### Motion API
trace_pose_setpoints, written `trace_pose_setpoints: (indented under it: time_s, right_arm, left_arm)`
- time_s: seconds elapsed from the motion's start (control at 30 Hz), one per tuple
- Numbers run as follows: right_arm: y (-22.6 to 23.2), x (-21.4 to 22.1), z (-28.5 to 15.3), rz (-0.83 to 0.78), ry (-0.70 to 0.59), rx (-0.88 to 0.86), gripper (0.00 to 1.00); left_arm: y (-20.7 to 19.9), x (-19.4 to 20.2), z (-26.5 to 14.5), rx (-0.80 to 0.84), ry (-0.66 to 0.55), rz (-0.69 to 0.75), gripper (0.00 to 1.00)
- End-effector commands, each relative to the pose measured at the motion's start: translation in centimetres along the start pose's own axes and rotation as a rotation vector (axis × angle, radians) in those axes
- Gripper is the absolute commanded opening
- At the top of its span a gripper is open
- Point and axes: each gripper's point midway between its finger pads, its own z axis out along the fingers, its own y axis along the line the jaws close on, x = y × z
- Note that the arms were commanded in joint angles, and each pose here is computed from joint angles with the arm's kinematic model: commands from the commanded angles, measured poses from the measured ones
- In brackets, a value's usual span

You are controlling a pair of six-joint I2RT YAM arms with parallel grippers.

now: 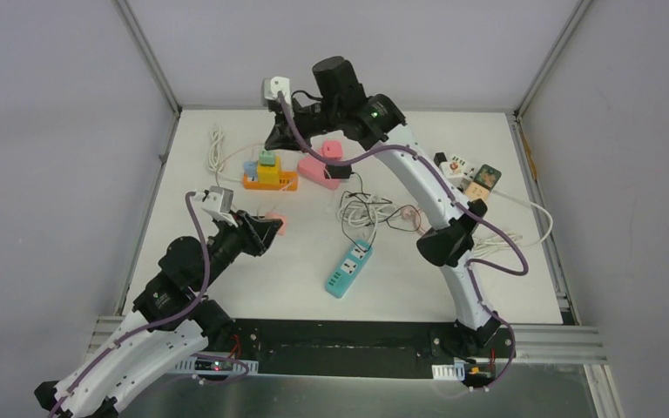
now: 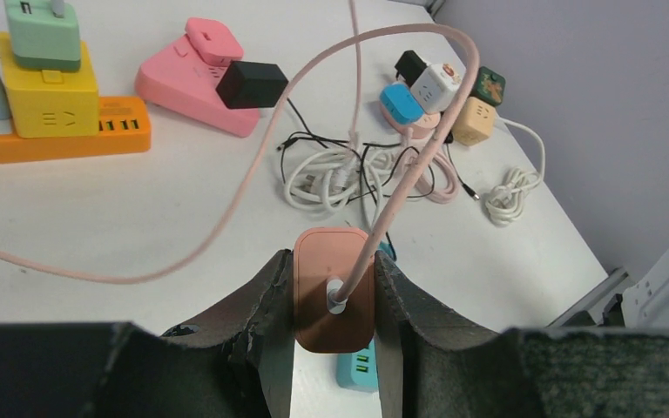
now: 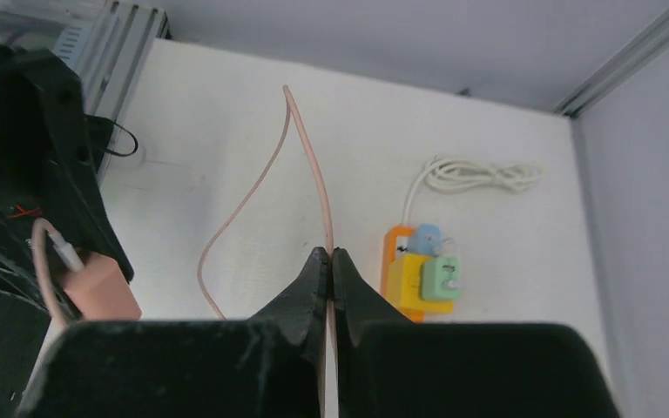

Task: Pull the plug off the socket
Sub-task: Place the plug at the center of the board.

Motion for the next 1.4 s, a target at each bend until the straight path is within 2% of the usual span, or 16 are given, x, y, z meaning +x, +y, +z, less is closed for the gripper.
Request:
trace_pose_setpoints:
  time_s: [0.0, 0.23, 0.3, 0.4, 0.53, 0.6, 0.67, 0.77, 0.87, 0.97, 1.17, 1.23, 1.37]
  right_arm:
    - [1.2, -9.8, -5.0, -0.185, -0.211, 0.035, 0.0]
    - [2.3, -13.7, -6.6, -0.115, -0.325, 0.026, 0.0]
    - [2.2, -12.2, -5.8, -0.055, -0.291, 0.017, 0.0]
    - [2.3, -6.5, -2.6, 0.104, -0.173, -0.017, 0.0]
    - [2.5, -2.3, 0.0, 0.235, -0.087, -0.023, 0.0]
    - [2.1, -2.0, 1.0, 0.282, -0.099, -0.034, 0.0]
    - [1.7, -2.0, 2.5, 0.319, -0.12, -0.043, 0.0]
    - [1.6, -1.2, 5.9, 0.342, -0.127, -0.066, 0.0]
    - [1.2, -1.2, 9.1, 0.32, -0.179, -0.079, 0.0]
    - [-0.5, -1.3, 12.1, 0.462, -0.249, -0.016, 0.0]
    - [-2.4, 0.5, 17.7, 0.545, -0.327, 0.135, 0.0]
    - [-3.3, 1.6, 18.8, 0.562, -0.346, 0.179, 0.0]
    - [-4.2, 4.9, 20.7, 0.6, -0.34, 0.211, 0.0]
  left_arm:
    - [-1.6, -2.1, 0.6, 0.073, -0.104, -0.086, 0.04]
    - [-3.5, -3.7, 1.1, 0.166, -0.178, -0.132, 0.05]
    - [-3.4, -4.0, 1.2, 0.155, -0.181, -0.125, 0.05]
    - [-2.5, -4.1, 1.2, 0.103, -0.184, -0.103, 0.05]
    - [1.5, -3.4, 0.3, -0.109, -0.142, -0.04, 0.04]
    - [4.5, -3.7, -1.2, -0.273, -0.141, -0.01, 0.0]
    - [8.0, -4.6, -3.3, -0.485, -0.174, 0.004, 0.0]
    - [10.8, -5.8, -5.8, -0.685, -0.196, 0.046, 0.0]
    - [12.1, -6.2, -6.6, -0.788, -0.184, 0.094, 0.0]
    - [13.0, -6.2, -6.7, -0.879, -0.147, 0.154, 0.0]
    - [15.2, -5.0, -5.4, -1.037, -0.011, 0.288, 0.0]
    - [16.6, -4.3, -4.8, -1.062, 0.029, 0.259, 0.0]
    - [20.0, -1.7, -2.7, -1.053, 0.085, 0.064, 0.0]
